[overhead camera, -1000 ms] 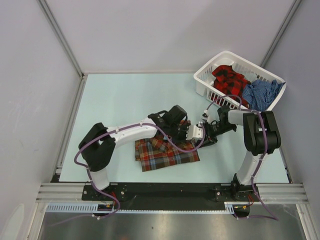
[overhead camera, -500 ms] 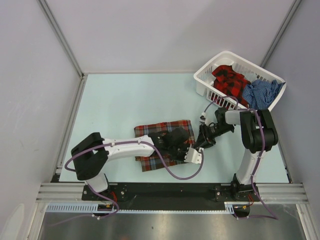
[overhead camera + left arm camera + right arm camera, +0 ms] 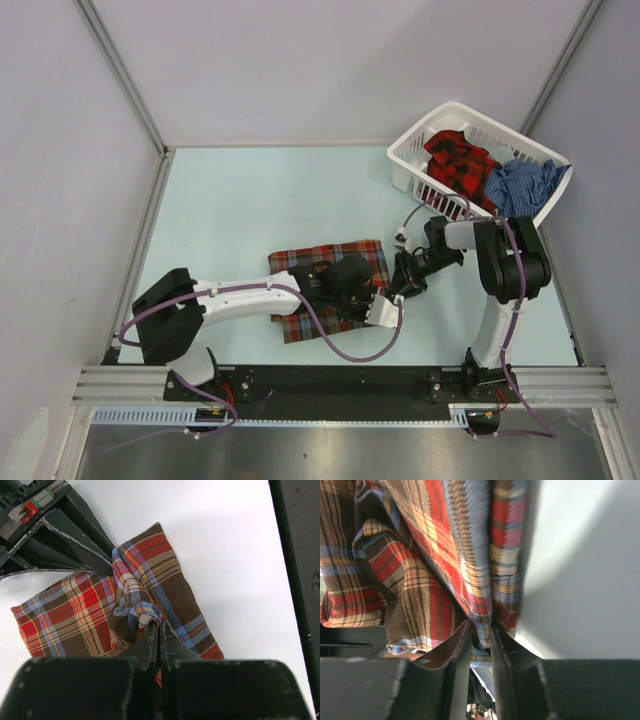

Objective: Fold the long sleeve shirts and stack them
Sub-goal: Fold the shirt

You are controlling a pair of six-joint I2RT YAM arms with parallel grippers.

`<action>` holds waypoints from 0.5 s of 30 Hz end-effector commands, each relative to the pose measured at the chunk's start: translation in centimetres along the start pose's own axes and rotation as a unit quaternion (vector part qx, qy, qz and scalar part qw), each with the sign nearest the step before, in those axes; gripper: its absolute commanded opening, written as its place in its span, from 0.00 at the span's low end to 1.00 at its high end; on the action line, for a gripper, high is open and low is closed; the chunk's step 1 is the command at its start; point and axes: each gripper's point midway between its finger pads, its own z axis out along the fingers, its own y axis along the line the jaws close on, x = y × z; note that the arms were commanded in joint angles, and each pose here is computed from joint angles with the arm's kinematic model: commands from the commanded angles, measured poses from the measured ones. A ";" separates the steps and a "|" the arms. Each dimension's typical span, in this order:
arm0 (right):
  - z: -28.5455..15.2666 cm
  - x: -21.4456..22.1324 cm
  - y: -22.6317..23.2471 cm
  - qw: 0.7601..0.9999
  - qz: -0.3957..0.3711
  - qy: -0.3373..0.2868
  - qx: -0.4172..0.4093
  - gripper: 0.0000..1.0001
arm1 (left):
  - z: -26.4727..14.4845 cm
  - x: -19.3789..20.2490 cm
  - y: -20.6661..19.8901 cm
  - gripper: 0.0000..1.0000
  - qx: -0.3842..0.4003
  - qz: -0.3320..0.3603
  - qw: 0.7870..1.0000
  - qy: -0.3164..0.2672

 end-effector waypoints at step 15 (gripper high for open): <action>-2.0 -0.8 -0.5 1.000 -0.005 0.011 0.019 0.00 | -5.4 2.9 7.3 0.45 -0.063 -0.189 0.980 -0.015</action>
